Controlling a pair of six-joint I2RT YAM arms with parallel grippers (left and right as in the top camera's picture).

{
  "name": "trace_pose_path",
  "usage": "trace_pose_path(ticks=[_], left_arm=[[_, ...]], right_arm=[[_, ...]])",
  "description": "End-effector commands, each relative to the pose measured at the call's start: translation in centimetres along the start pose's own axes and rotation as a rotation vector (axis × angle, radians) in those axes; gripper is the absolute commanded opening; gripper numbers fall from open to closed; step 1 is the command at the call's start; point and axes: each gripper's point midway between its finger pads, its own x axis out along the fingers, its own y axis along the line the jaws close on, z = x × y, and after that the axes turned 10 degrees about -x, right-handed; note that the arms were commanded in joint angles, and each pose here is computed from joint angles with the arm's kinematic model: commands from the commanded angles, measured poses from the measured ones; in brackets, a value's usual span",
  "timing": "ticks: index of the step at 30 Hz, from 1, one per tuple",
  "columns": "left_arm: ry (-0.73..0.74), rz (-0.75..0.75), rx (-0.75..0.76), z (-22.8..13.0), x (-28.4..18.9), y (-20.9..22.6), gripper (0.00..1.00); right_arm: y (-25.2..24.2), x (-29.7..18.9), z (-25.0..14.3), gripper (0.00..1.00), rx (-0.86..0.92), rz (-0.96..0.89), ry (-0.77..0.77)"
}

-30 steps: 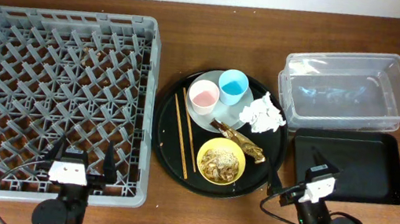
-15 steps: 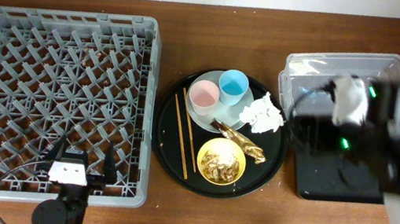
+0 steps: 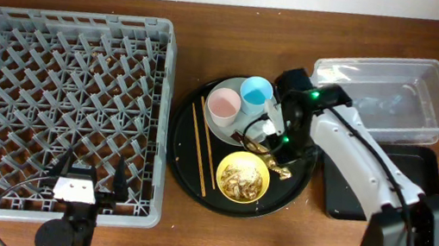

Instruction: Sort waste into correct bins and load items into the dishwasher rack

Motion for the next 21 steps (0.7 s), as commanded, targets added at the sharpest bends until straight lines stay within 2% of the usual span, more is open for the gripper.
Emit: trace_pose_path(ticks=[1, 3, 7, 11, 15, 18, 19, 20, 21], left_arm=[[0.001, -0.016, 0.016, -0.2, 0.0, -0.3, 0.99], [0.001, -0.016, 0.016, -0.2, 0.0, -0.3, 0.99], [0.001, -0.016, 0.016, -0.2, 0.0, -0.3, 0.99], [0.001, -0.016, 0.016, -0.2, 0.0, -0.3, 0.99], [0.001, -0.016, 0.016, -0.2, 0.0, -0.3, 0.99], [0.001, -0.016, 0.016, -0.2, 0.0, -0.3, 0.99], [0.001, -0.016, 0.016, -0.2, 0.0, -0.3, 0.99], [0.001, -0.016, 0.016, -0.2, 0.0, -0.3, 0.99], [0.001, -0.016, 0.016, -0.2, 0.0, -0.3, 0.99]], right_arm=[[-0.8, 2.9, -0.5, 0.04, 0.098, -0.052, 0.035], [-0.4, 4.3, -1.4, 0.04, 0.131, -0.036, 0.049], [3.1, 4.8, -0.7, 0.04, 0.134, 0.165, 0.011], [5.2, 4.8, -0.5, 0.04, 0.094, 0.216, 0.008], [8.2, 5.1, -0.2, 0.15, -0.018, 0.201, 0.02], [6.1, 5.4, -0.6, 0.18, -0.056, 0.023, 0.049], [4.5, 5.4, -0.9, 0.21, -0.049, -0.055, 0.062], [3.5, 5.3, -1.0, 0.28, -0.042, -0.102, 0.066], [2.3, 5.2, -0.8, 0.48, -0.03, -0.149, 0.06]])
